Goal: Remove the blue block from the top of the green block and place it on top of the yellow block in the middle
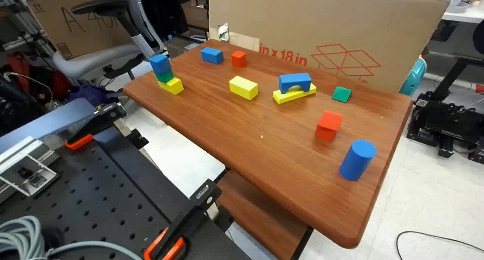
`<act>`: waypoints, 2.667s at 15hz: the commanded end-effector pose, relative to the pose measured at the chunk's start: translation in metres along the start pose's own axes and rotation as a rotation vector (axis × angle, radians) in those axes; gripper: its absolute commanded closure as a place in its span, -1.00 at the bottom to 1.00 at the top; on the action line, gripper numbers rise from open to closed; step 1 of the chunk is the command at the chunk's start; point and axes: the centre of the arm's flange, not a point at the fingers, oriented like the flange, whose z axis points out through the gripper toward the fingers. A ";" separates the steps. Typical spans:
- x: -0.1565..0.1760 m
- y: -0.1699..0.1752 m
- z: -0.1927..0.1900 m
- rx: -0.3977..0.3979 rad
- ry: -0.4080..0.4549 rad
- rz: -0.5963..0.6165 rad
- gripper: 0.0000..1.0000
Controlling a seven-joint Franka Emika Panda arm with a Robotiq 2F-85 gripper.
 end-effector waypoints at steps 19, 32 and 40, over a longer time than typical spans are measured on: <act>0.075 -0.046 0.031 0.037 -0.069 -0.052 -1.00; 0.151 -0.170 0.160 0.030 -0.278 -0.353 -1.00; 0.159 -0.191 0.221 -0.015 -0.348 -0.417 -1.00</act>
